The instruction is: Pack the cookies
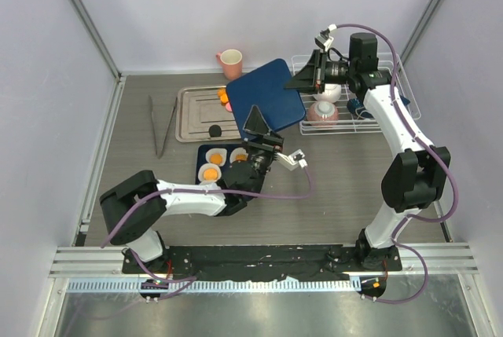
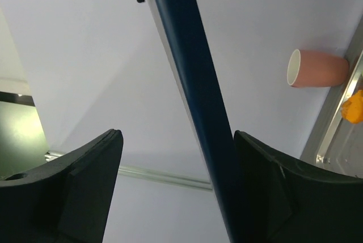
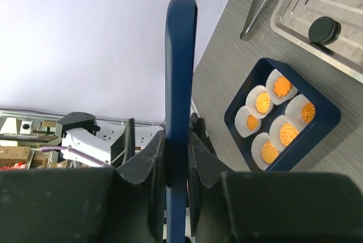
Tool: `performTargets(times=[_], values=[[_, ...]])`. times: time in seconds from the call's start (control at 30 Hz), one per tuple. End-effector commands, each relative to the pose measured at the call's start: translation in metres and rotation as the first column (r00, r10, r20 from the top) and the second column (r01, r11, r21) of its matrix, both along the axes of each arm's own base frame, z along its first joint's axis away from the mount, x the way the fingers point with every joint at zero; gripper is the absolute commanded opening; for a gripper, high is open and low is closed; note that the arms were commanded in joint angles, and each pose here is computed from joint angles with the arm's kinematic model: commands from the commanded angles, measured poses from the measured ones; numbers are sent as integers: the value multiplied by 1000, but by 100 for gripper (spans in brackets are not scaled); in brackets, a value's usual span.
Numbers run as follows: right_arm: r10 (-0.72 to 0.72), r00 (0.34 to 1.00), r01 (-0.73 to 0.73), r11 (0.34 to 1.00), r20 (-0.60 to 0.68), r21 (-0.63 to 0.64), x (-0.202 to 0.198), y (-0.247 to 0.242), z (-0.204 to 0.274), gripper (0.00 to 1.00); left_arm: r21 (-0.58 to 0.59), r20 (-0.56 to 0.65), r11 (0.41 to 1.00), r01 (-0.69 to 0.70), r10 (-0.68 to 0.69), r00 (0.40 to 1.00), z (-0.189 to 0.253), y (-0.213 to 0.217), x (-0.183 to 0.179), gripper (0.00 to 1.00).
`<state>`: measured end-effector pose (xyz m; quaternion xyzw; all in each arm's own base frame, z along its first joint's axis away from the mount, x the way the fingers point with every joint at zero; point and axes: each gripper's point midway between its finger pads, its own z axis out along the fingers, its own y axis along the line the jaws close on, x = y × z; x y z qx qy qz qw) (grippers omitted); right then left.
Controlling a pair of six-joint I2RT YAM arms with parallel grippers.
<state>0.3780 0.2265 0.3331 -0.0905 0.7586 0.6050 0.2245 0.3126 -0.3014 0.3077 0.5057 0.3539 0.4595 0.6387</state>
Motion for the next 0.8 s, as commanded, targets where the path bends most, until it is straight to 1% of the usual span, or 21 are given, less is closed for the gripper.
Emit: performTargets(times=[0.0,0.03,0.1,0.13,0.17,0.23,0.27,0.3,0.33,0.37,0.4,0.43,0.47,0.5,0.53,0.57,0.6,0.63,0.67,0.7,0.77], values=[[9,990,-18,998,143,61,-9,-5,54,1,-189,-6,982,-30,29,1000,4,25,-6,84],[5,987,-16,997,163,70,-7,-6,59,1,-191,-21,981,-33,29,999,-3,27,-7,85],[2,988,-15,996,151,90,-7,-5,65,1,-192,-43,980,-41,34,999,-11,30,-7,86],[-2,984,-16,995,177,97,-5,-6,70,1,-187,-56,981,-50,40,998,-17,33,-7,86],[-6,985,-12,995,172,104,-5,-7,74,1,-214,-68,975,-52,38,997,-19,35,-8,87],[-12,983,-8,994,185,107,-3,-8,78,1,-222,-104,972,-76,54,993,-26,40,-7,87],[-14,983,-7,994,184,109,-2,-8,79,1,-268,-121,960,-78,47,992,-23,44,-8,88],[-12,983,-8,994,185,110,-2,-7,80,1,-255,-153,963,-88,50,987,-29,45,-8,88],[-17,983,-4,994,184,112,0,-9,80,1,-269,-175,957,-104,57,983,-29,48,-8,88],[-16,982,-6,994,188,113,1,-9,81,1,-353,-197,930,-105,36,980,-23,53,-10,88],[-19,982,-2,993,189,114,1,-9,83,1,-322,-246,938,-124,44,968,-32,54,-10,88],[-18,981,-4,993,192,116,1,-9,84,1,-349,-269,927,-134,38,963,-29,56,-10,88],[-21,981,-1,993,192,117,2,-9,85,1,-471,-298,871,-139,-9,954,-21,62,-13,89],[-24,981,0,993,195,121,2,-9,87,1,-413,-370,893,-178,14,929,-36,67,-12,89],[-24,980,-1,992,199,123,2,-9,88,1,-464,-392,865,-189,-9,920,-27,68,-11,89],[-26,980,1,992,197,125,3,-9,88,1,-429,-448,873,-234,19,894,-38,78,-8,89],[-29,979,2,991,200,131,3,-9,91,1,-541,-471,802,-253,-39,881,-26,80,-7,89],[-28,979,0,991,202,135,2,-9,94,1,-558,-502,783,-273,-57,863,-27,83,-5,89],[-30,979,1,990,203,139,2,-9,95,1,-576,-540,774,-262,-120,833,-29,78,-4,89],[-31,971,-4,989,237,147,3,-9,100,1,-606,-592,726,-324,-139,794,-30,87,-1,89],[-32,973,-6,987,228,163,3,-8,104,1,-596,-662,704,-386,-158,733,-37,98,3,89]])
